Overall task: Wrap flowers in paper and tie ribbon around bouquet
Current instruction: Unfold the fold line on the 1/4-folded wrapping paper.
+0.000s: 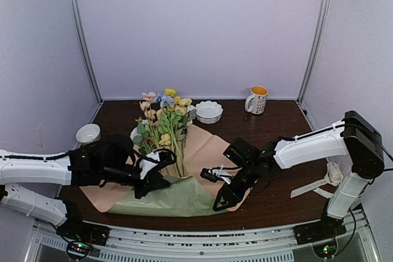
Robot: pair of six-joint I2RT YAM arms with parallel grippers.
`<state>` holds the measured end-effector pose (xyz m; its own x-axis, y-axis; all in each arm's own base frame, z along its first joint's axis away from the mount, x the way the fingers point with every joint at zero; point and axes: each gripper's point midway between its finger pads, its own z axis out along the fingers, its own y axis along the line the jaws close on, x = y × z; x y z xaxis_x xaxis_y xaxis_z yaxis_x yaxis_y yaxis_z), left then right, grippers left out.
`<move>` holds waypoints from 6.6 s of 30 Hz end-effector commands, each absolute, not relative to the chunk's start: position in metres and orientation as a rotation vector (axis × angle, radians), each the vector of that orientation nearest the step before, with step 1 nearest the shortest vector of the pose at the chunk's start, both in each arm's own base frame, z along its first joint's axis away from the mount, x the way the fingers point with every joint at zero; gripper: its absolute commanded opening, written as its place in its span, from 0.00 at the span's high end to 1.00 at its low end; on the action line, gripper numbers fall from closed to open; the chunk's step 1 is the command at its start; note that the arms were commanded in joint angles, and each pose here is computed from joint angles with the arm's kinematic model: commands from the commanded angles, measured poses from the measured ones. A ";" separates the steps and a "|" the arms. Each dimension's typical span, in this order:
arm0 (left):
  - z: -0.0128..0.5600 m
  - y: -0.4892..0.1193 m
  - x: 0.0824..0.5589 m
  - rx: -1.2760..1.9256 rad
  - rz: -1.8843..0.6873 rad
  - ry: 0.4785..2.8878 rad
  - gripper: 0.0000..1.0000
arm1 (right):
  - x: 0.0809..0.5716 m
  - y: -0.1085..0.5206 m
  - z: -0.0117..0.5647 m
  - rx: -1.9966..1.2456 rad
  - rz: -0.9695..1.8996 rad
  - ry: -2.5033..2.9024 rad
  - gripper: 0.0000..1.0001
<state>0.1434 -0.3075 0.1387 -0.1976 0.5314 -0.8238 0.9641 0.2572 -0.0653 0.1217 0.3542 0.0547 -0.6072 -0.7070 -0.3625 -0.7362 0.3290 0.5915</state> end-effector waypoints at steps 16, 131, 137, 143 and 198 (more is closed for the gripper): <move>0.077 -0.269 0.205 1.111 -0.283 2.214 1.00 | 0.149 0.359 0.040 -1.271 0.982 2.659 1.00; -0.020 -0.198 0.057 1.017 0.009 2.762 1.00 | 0.195 0.378 0.332 -0.718 1.259 1.852 0.75; -0.020 -0.198 0.058 1.027 0.013 2.757 1.00 | 0.162 0.418 0.189 -0.638 1.256 2.356 0.95; -0.018 -0.198 0.059 1.015 0.011 2.751 1.00 | 0.138 0.425 0.102 -0.554 1.202 2.577 1.00; -0.014 -0.187 0.068 0.965 0.179 2.734 1.00 | 0.217 0.315 0.047 -0.626 0.400 2.746 0.94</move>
